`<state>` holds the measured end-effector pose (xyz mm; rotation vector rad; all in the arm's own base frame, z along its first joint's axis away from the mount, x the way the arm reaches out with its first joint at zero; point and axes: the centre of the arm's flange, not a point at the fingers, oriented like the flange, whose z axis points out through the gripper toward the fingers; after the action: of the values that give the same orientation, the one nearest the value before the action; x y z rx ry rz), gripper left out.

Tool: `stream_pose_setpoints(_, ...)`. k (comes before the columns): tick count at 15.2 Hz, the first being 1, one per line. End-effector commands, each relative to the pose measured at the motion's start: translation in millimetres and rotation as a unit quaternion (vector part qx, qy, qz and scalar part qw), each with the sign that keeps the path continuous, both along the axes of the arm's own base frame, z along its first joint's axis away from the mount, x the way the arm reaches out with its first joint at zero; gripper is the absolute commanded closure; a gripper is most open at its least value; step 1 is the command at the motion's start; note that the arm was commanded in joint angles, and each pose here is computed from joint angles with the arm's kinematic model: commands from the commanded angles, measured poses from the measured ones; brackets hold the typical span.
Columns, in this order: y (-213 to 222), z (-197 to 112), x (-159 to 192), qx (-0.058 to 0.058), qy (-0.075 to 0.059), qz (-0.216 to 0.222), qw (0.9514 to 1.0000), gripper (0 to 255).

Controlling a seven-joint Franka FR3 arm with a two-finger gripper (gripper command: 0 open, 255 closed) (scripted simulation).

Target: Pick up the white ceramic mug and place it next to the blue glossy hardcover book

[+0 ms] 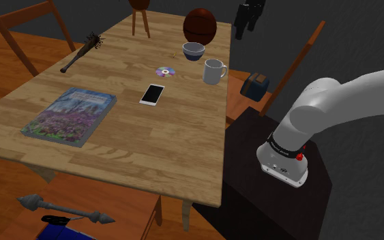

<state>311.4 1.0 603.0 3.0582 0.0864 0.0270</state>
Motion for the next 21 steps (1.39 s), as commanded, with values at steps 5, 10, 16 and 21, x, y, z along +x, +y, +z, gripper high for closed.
stream_pose_setpoints(5,-18,-40,31,0.008,0.002,-0.001,1.0,0)
stream_pose_setpoints(10,-40,-90,70,0.017,0.004,-0.001,0.9998,0)
stream_pose_setpoints(16,-66,-150,117,0.029,0.006,-0.002,0.9996,0)
stream_pose_setpoints(21,-86,-202,155,0.039,0.008,-0.003,0.9992,0)
